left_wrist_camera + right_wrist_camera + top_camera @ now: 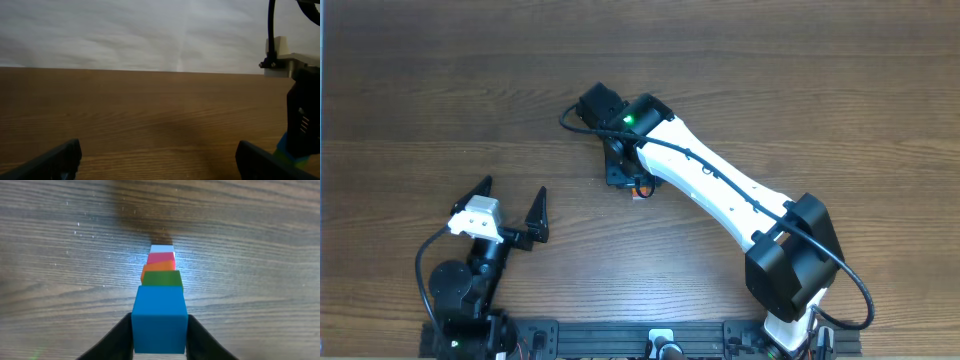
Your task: Stack Cubes
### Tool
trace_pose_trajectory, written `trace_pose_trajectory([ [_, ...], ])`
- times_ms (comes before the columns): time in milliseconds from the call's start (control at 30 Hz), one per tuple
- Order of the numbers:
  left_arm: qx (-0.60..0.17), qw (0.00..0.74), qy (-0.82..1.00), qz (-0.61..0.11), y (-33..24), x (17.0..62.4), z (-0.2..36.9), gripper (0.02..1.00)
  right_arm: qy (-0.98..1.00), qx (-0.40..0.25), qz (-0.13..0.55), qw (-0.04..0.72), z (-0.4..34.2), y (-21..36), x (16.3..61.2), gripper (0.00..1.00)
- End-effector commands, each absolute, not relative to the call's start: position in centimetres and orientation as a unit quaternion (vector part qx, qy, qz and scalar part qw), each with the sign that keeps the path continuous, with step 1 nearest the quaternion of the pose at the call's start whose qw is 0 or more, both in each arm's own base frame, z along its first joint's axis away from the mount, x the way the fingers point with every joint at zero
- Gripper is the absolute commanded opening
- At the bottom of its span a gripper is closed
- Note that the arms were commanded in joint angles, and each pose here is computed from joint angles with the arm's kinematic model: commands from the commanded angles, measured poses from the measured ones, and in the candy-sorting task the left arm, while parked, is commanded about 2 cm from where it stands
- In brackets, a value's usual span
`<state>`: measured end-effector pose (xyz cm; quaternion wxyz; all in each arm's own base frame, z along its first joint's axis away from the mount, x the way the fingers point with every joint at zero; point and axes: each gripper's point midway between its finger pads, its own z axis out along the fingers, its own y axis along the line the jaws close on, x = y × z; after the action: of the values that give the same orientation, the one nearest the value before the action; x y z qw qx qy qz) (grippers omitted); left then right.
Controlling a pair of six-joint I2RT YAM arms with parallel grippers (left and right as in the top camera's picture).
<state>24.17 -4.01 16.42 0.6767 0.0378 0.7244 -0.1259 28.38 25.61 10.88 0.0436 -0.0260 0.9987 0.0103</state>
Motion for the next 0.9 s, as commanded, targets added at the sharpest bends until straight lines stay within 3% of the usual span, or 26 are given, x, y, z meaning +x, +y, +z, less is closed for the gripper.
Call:
trace_pose_trajectory([
  [33, 0.048, 0.677, 0.723, -0.126, -4.3, 24.1, 16.2, 0.996, 0.999, -0.025, 0.006, 0.039, 10.4, 25.3, 28.6, 0.404],
  [233, 0.048, 0.677, 0.723, -0.126, -4.3, 24.1, 16.2, 1.0, 0.999, -0.025, 0.006, 0.039, 10.4, 25.3, 28.6, 0.527],
  [367, 0.048, 0.677, 0.723, -0.126, -4.3, 24.1, 16.2, 0.998, 0.999, -0.025, 0.006, 0.039, 10.4, 25.3, 28.6, 0.768],
  [400, 0.048, 0.677, 0.723, -0.126, -4.3, 24.1, 16.2, 1.0, 0.999, -0.024, 0.005, 0.041, 10.4, 25.3, 28.7, 0.941],
  [433, 0.048, 0.677, 0.723, -0.126, -4.3, 24.1, 16.3, 1.0, 0.999, -0.025, 0.005, 0.044, 10.4, 25.3, 28.8, 0.991],
  [667, 0.048, 0.677, 0.723, -0.126, -4.3, 24.1, 16.2, 1.0, 0.989, -0.056, -0.006, 0.138, 11.6, 23.9, 34.6, 0.991],
  [900, 0.048, 0.677, 0.723, -0.126, -4.3, 24.1, 16.2, 1.0, 0.97, -0.022, -0.024, 0.242, 18.2, 17.1, 43.2, 0.991],
])
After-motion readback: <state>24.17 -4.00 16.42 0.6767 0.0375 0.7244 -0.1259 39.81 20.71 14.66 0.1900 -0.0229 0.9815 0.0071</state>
